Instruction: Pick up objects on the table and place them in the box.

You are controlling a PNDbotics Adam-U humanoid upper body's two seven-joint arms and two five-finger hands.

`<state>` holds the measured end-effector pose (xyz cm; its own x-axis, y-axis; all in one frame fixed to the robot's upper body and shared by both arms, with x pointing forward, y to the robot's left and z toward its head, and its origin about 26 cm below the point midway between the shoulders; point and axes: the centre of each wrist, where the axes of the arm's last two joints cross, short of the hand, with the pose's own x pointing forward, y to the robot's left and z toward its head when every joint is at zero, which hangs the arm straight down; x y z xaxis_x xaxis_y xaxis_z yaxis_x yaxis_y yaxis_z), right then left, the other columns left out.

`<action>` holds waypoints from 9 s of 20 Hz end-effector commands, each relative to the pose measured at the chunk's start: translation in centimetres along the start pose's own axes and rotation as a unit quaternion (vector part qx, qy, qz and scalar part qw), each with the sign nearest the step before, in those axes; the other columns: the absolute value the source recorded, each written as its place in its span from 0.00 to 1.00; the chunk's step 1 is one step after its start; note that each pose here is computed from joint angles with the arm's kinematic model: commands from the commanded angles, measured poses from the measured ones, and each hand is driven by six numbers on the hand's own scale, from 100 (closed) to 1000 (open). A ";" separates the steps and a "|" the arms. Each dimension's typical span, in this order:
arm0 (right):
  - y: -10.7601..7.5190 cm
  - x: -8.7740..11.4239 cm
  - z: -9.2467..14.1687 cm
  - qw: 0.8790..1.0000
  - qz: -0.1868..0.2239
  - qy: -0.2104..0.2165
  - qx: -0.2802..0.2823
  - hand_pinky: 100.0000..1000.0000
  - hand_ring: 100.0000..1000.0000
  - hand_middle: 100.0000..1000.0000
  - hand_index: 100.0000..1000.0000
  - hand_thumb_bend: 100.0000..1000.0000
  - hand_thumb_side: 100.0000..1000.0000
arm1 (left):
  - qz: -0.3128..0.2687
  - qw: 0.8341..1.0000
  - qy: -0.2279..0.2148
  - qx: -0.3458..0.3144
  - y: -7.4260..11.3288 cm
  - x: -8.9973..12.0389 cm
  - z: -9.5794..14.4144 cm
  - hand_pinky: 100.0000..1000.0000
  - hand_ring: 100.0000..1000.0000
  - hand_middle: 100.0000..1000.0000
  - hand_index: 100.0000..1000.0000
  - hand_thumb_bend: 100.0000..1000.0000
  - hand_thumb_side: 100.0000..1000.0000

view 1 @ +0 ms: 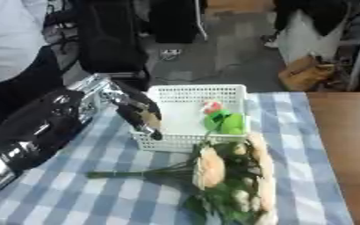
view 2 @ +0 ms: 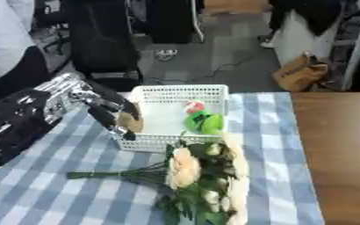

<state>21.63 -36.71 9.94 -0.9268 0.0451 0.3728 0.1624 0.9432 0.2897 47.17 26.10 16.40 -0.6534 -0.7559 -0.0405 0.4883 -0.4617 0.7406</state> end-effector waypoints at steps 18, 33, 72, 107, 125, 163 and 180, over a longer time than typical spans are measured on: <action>-0.1 0.4 -0.9 1.000 -0.004 -0.006 0.020 0.69 0.75 0.58 0.63 0.00 0.97 | -0.017 0.992 -0.122 -0.039 0.5 4.8 4.6 0.78 0.94 0.94 1.00 0.48 1.00; -0.4 0.5 -0.9 1.000 -0.002 -0.005 0.021 0.69 0.75 0.58 0.62 0.00 0.97 | 0.045 0.988 -0.138 -0.050 -0.9 7.1 5.9 0.80 0.98 0.99 1.00 0.45 1.00; -0.3 0.5 -0.8 1.000 -0.006 -0.003 0.023 0.69 0.75 0.58 0.60 0.00 0.98 | 0.059 0.997 -0.038 -0.045 0.0 8.9 5.7 0.99 1.00 1.00 1.00 0.62 1.00; -0.1 0.4 -0.9 1.000 -0.015 -0.003 0.023 0.69 0.74 0.57 0.59 0.00 0.97 | 0.016 0.997 -0.031 -0.070 -0.7 9.4 0.8 0.98 1.00 1.00 1.00 0.59 1.00; -0.1 0.4 -0.8 1.000 -0.017 -0.002 0.023 0.69 0.74 0.57 0.59 0.00 0.96 | 0.015 0.998 0.003 -0.061 -0.1 9.7 0.2 0.98 1.00 1.00 1.00 0.59 1.00; -0.1 0.4 -0.9 1.000 -0.022 -0.003 0.020 0.69 0.74 0.57 0.59 0.00 0.96 | 0.026 0.994 -0.008 -0.102 -1.7 8.5 -3.7 0.99 1.00 1.00 1.00 0.65 1.00; -0.1 0.4 -1.0 0.999 -0.025 -0.003 0.019 0.69 0.74 0.57 0.59 0.00 0.95 | 0.017 0.994 0.008 -0.104 -1.6 8.2 -4.3 0.99 1.00 1.00 1.00 0.63 1.00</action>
<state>21.49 -36.97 10.02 -0.9281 -0.0003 0.3724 0.1207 0.9457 0.3017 43.00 18.33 10.37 -0.6319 -0.7751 0.0012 0.6421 -0.5226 0.5608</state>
